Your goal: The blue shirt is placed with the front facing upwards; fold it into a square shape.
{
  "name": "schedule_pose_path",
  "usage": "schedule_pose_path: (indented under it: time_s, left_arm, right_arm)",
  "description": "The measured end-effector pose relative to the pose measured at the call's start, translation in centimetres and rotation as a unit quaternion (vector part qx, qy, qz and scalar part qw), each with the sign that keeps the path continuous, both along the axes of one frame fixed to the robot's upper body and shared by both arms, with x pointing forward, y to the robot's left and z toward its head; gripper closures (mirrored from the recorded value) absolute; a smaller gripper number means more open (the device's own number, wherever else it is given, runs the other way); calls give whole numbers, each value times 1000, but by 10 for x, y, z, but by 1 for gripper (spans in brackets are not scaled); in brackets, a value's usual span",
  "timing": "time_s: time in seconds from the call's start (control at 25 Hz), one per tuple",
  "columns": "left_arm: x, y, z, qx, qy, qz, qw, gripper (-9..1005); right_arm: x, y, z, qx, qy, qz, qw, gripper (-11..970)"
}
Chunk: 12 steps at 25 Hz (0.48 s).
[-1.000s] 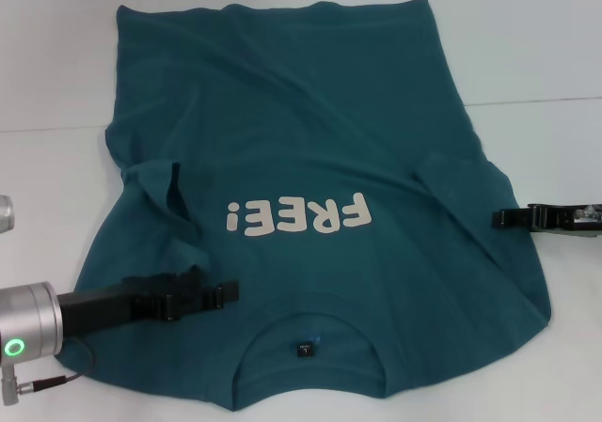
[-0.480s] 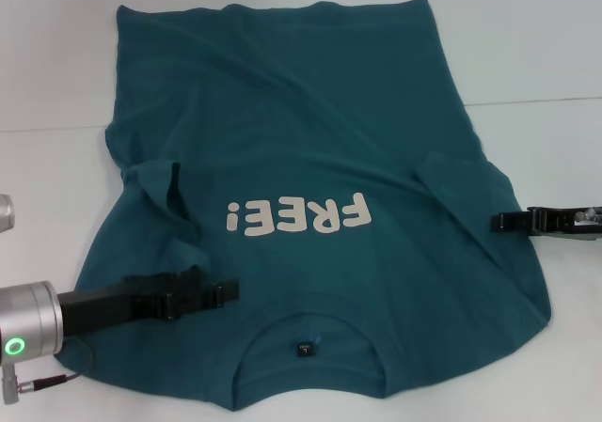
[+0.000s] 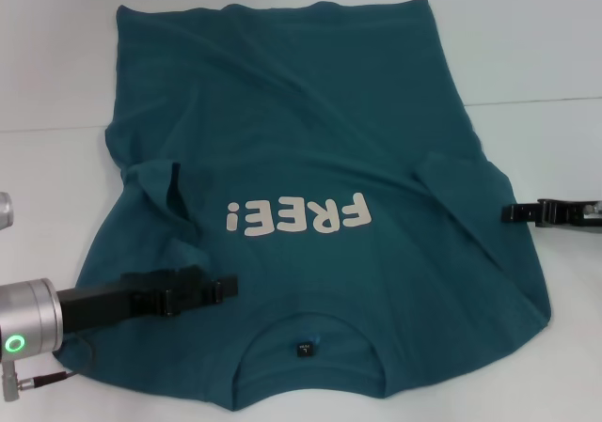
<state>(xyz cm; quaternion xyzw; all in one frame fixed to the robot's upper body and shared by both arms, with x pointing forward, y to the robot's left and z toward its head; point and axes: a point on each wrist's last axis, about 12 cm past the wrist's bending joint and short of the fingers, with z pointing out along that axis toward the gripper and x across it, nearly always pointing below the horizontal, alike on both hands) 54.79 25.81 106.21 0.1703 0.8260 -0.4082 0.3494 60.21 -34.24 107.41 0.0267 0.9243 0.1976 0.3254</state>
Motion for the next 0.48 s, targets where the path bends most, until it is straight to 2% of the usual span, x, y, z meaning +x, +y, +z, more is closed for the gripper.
schedule_pose_path:
  time_s: [0.48]
  left_arm:
    - [0, 0, 0, 1, 0, 1, 1000, 119]
  right_arm:
    - [19, 20, 2, -28, -46, -16, 998, 306]
